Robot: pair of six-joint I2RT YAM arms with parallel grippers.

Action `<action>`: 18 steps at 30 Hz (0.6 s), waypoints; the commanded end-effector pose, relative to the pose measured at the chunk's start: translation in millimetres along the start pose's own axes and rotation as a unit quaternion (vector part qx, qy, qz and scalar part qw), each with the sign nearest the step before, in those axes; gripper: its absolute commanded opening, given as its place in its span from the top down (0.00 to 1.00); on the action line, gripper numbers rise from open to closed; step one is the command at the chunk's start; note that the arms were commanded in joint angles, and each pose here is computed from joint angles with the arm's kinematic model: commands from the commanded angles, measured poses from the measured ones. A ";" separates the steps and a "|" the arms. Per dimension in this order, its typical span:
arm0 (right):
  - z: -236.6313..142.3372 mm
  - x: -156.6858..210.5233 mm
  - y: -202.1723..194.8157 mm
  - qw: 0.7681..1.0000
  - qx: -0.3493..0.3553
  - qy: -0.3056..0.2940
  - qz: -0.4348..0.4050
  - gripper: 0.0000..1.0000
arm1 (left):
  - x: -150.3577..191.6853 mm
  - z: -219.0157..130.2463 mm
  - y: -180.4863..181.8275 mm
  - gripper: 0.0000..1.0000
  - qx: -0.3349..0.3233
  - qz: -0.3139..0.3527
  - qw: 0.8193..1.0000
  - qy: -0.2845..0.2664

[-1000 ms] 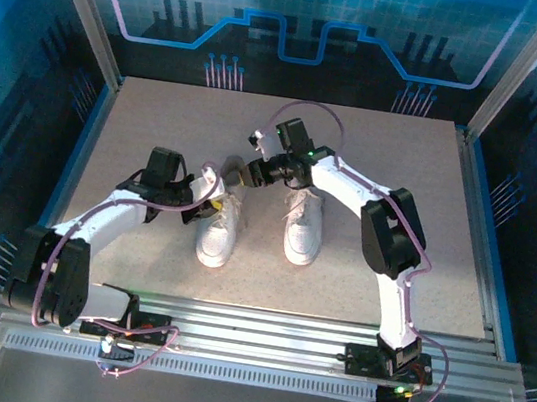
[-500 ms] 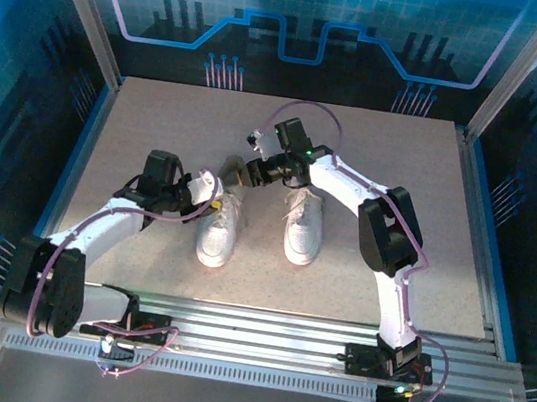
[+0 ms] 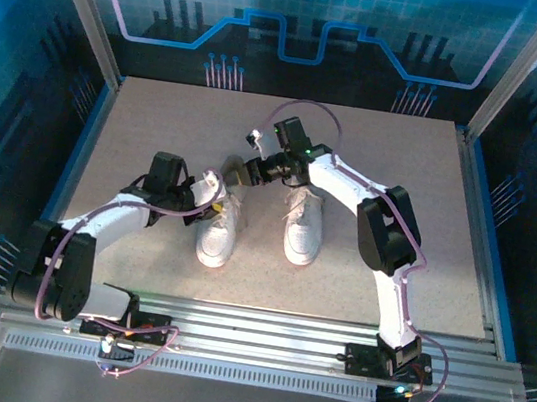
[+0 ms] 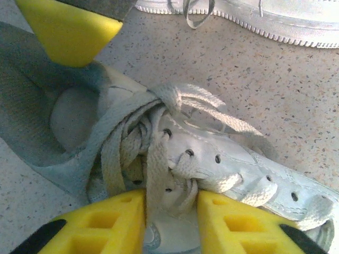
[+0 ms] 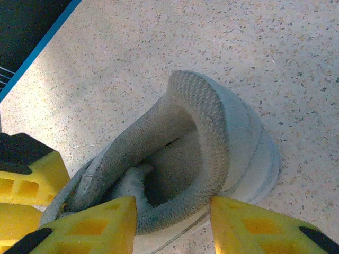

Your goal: Tie the shoes

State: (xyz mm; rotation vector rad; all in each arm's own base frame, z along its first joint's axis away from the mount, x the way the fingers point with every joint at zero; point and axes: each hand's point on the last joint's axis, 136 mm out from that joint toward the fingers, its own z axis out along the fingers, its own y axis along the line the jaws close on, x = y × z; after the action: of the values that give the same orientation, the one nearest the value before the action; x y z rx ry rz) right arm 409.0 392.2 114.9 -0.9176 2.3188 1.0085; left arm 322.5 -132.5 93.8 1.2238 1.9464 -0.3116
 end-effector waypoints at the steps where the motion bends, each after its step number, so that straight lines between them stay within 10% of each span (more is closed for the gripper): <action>1: 5.0 -2.1 1.3 1.000 -0.012 0.004 0.004 0.59 | -7.6 0.7 4.2 0.80 0.001 0.017 1.000 -0.002; 5: 7.1 -3.2 0.4 1.000 -0.012 0.004 0.002 0.59 | -9.9 -7.3 2.2 0.99 -0.006 0.021 1.000 -0.003; 18: 16.4 0.5 -5.1 1.000 -0.013 0.016 0.000 0.59 | -4.4 -32.5 -17.4 1.00 0.008 0.010 1.000 0.028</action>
State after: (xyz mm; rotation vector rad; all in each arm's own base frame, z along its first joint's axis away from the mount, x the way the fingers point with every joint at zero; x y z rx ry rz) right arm 416.0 399.0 113.0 -0.9245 2.3135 1.0230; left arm 303.4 -127.1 115.2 1.2457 1.9452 -0.2677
